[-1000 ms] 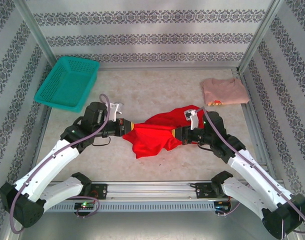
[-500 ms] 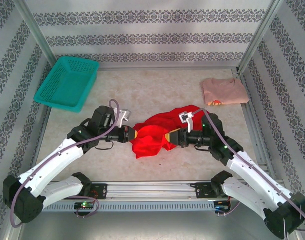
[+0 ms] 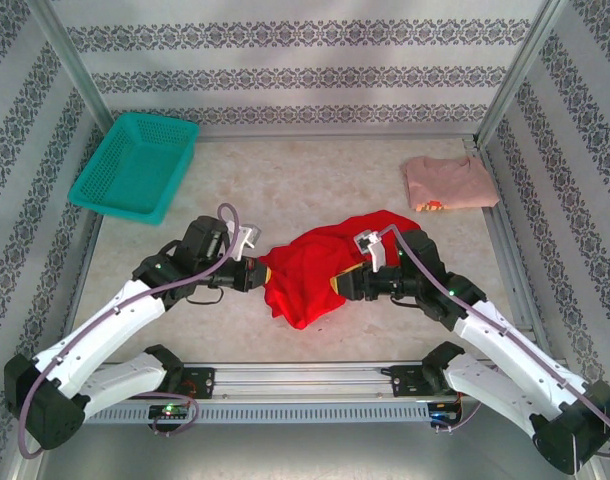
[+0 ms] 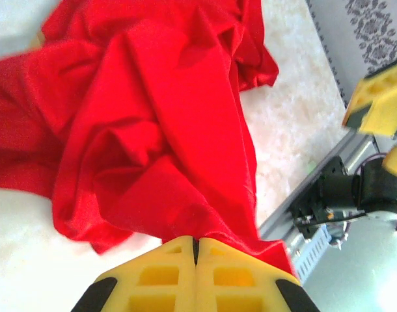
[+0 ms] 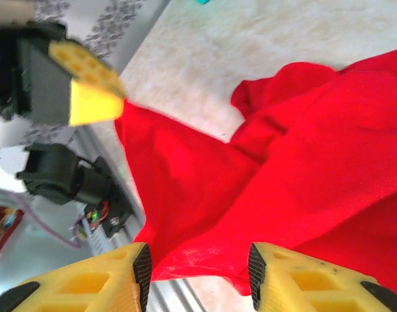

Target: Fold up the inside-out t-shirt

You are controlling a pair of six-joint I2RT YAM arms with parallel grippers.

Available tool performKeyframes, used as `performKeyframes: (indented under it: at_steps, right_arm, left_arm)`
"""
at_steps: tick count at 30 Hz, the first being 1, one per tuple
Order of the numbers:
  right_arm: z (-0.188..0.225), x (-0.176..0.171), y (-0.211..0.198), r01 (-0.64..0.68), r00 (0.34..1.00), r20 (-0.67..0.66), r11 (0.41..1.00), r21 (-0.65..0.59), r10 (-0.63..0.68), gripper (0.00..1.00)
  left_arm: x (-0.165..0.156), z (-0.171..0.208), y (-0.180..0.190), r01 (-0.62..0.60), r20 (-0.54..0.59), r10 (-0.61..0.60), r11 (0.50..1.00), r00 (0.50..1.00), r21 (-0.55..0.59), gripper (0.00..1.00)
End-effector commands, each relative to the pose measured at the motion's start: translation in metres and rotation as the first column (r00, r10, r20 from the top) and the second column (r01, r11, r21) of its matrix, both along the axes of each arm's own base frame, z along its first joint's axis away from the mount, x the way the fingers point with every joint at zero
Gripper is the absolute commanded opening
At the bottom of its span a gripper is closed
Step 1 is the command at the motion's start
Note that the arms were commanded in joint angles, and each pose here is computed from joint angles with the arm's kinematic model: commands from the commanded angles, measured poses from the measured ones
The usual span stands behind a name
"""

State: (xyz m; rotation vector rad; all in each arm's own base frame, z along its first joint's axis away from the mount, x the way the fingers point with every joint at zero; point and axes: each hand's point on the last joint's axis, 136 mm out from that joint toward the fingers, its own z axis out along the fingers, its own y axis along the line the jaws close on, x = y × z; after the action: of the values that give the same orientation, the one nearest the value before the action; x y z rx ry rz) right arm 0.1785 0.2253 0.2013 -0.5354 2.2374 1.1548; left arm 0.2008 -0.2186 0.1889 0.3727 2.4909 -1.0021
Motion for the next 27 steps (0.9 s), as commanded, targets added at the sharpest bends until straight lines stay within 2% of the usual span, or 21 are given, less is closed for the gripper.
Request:
performKeyframes:
  at_steps: [1, 4, 5, 7, 8, 11, 13, 15, 18, 22, 25, 27]
  right_arm:
    - [-0.016, 0.031, -0.028, 0.201, 0.98, 0.044, 0.966, -0.163, -0.196, 0.46]
    - [-0.039, 0.059, -0.049, 0.343, 0.937, 0.038, 0.896, -0.281, -0.346, 0.47]
    - [-0.044, 0.067, -0.055, 0.378, 0.922, 0.046, 0.872, -0.311, -0.384, 0.47]
    - [-0.048, 0.086, -0.061, 0.423, 0.901, 0.064, 0.835, -0.352, -0.429, 0.48]
    - [-0.047, 0.095, -0.064, 0.441, 0.892, 0.085, 0.818, -0.37, -0.443, 0.48]
    - [-0.042, 0.127, -0.074, 0.501, 0.863, 0.197, 0.743, -0.443, -0.465, 0.55]
    - [-0.045, 0.149, -0.084, 0.528, 0.847, 0.238, 0.695, -0.488, -0.475, 0.6]
    - [-0.054, 0.168, -0.095, 0.533, 0.838, 0.205, 0.675, -0.51, -0.507, 0.65]
    - [-0.071, 0.19, -0.101, 0.496, 0.849, 0.137, 0.68, -0.539, -0.511, 0.71]
    - [-0.099, 0.211, -0.093, 0.438, 0.866, 0.048, 0.708, -0.555, -0.498, 0.8]
    - [-0.122, 0.222, -0.087, 0.403, 0.869, 0.01, 0.696, -0.595, -0.495, 0.82]
    - [-0.138, 0.226, -0.085, 0.382, 0.867, -0.016, 0.685, -0.62, -0.498, 0.82]
  left_arm:
    - [-0.038, -0.04, 0.002, 0.041, -0.233, -0.034, 0.999, 0.972, 0.027, 0.0]
    - [-0.047, -0.055, -0.006, 0.068, -0.298, -0.057, 0.997, 0.953, 0.025, 0.03]
    - [-0.044, -0.056, -0.007, 0.069, -0.303, -0.057, 0.997, 0.951, 0.03, 0.1]
    - [-0.031, -0.049, -0.008, 0.068, -0.259, -0.05, 0.996, 0.965, 0.061, 0.36]
    - [-0.023, -0.045, -0.004, 0.048, -0.227, -0.027, 0.995, 0.974, 0.088, 0.44]
    - [0.018, -0.013, 0.012, -0.091, -0.064, 0.097, 0.992, 0.993, 0.085, 0.66]
    - [0.056, 0.0, 0.027, -0.235, 0.035, 0.234, 0.971, 0.972, 0.033, 0.83]
    - [0.091, -0.012, 0.041, -0.352, 0.035, 0.351, 0.934, 0.936, 0.052, 0.85]
    - [0.131, -0.049, 0.047, -0.399, -0.028, 0.408, 0.904, 0.913, 0.157, 0.85]
    - [0.165, -0.083, 0.021, -0.332, -0.112, 0.351, 0.93, 0.93, 0.158, 0.86]
    - [0.173, -0.109, 0.0, -0.258, -0.201, 0.286, 0.954, 0.937, 0.154, 0.85]
    - [0.168, -0.121, -0.015, -0.202, -0.255, 0.232, 0.97, 0.939, 0.138, 0.81]
